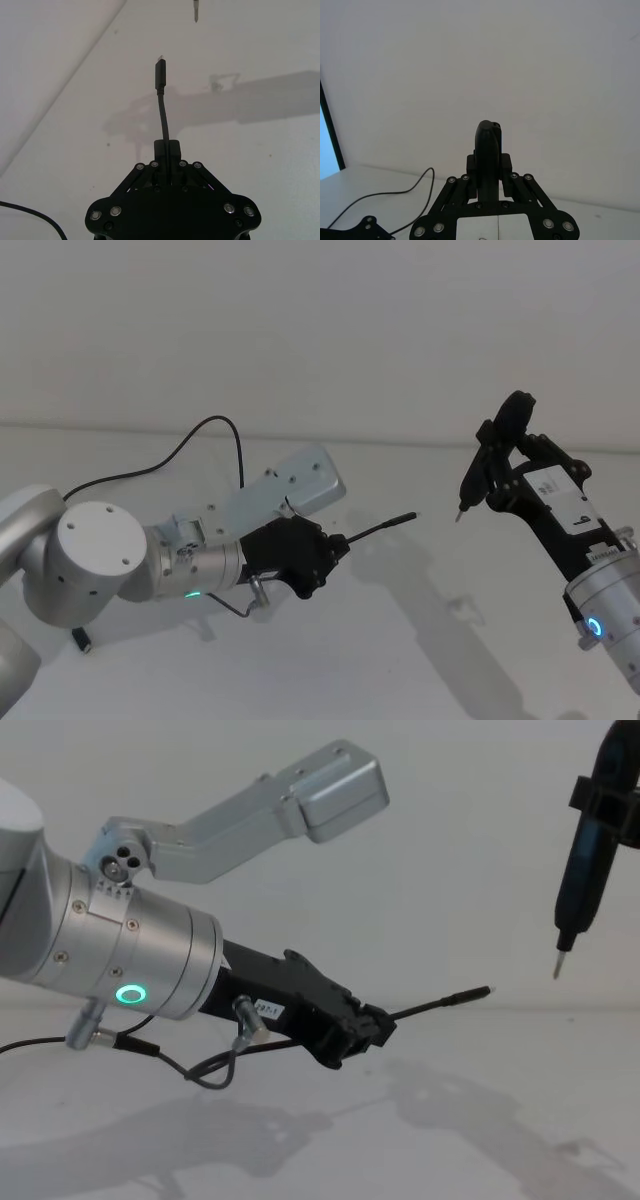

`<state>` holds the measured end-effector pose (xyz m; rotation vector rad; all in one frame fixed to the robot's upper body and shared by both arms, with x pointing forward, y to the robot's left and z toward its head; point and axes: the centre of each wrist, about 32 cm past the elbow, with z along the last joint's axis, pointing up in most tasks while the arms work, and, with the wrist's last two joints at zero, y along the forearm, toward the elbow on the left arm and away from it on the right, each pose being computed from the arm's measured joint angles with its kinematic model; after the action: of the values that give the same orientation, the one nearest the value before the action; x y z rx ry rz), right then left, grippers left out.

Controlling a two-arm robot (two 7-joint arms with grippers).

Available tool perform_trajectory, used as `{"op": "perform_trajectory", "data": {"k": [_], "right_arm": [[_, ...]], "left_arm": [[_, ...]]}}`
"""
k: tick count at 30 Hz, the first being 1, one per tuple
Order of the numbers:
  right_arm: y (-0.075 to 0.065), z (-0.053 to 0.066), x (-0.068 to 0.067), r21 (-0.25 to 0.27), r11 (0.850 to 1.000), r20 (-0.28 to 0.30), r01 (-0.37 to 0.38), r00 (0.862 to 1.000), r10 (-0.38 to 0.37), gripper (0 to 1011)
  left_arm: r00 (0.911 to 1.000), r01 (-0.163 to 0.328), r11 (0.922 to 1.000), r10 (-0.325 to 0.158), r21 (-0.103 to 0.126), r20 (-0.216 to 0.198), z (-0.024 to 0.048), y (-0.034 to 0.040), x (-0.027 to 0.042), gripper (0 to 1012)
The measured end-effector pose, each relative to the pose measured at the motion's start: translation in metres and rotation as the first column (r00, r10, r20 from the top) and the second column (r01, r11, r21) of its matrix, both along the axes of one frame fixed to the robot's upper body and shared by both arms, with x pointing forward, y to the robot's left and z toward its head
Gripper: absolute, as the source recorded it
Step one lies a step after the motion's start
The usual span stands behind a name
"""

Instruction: Pick up the data cable with the one hand.

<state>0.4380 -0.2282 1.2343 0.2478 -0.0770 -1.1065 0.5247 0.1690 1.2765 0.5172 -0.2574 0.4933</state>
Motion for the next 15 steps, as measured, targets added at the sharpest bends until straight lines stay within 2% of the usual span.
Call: {"op": "perform_trajectory", "data": {"k": [15], "right_arm": [[0.0065,0.0021,0.0097,0.027,0.999,0.005,-0.030,1.000,0.030,268]], "left_arm": [[0.9999,0.002,0.9999,-0.002,-0.015,0.013,0.0030,0.0003,-0.0007,51]]}}
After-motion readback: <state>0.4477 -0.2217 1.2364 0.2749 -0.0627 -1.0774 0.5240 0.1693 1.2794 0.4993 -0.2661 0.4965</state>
